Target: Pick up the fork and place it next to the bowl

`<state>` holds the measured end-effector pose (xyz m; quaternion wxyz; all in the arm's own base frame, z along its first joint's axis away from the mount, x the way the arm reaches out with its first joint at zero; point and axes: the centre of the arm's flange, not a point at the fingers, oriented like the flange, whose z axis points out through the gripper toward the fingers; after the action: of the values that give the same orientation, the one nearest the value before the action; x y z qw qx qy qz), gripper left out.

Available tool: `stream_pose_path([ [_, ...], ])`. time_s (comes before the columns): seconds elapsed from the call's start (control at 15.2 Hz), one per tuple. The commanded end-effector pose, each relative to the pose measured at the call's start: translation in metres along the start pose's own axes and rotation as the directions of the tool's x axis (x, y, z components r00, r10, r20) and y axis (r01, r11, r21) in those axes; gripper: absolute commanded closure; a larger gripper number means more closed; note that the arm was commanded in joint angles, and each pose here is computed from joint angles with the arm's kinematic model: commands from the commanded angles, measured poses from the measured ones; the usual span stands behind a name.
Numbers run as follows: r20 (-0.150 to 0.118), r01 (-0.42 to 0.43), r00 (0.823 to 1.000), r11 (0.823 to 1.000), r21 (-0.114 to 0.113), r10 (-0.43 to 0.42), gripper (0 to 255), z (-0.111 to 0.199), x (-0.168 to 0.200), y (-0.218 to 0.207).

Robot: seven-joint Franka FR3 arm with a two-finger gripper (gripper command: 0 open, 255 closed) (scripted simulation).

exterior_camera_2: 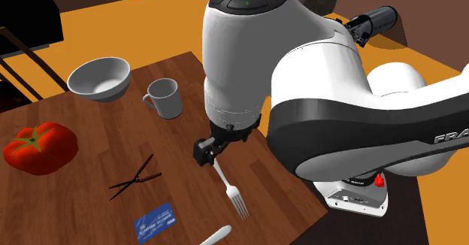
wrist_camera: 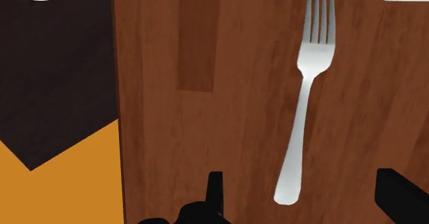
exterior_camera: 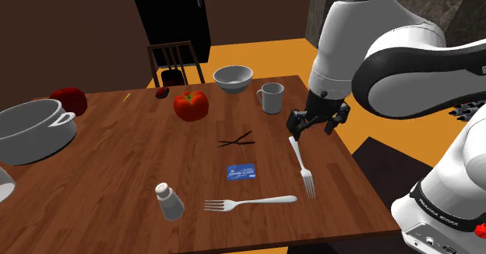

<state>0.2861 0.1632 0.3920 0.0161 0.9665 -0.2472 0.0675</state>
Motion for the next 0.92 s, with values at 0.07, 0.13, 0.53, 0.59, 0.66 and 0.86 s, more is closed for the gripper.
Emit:
stream_pose_path([
  [0.07, -0.006, -0.055, 0.998, 0.998, -0.018, 0.055, 0, 0.032, -0.011, -0.023],
  [0.13, -0.007, -0.070, 0.998, 0.997, -0.024, 0.070, 0, 0.041, -0.015, -0.029],
  [0.53, -0.007, -0.070, 0.998, 0.997, -0.024, 0.070, 0, 0.073, -0.015, -0.028],
  [0.59, -0.007, -0.070, 0.998, 0.997, -0.024, 0.070, 0, 0.078, -0.015, -0.028],
  [0.66, -0.007, -0.070, 0.998, 0.997, -0.024, 0.070, 0, 0.081, -0.015, -0.028],
  [0.86, -0.007, -0.070, 0.998, 0.997, -0.024, 0.070, 0, 0.081, -0.015, -0.028],
])
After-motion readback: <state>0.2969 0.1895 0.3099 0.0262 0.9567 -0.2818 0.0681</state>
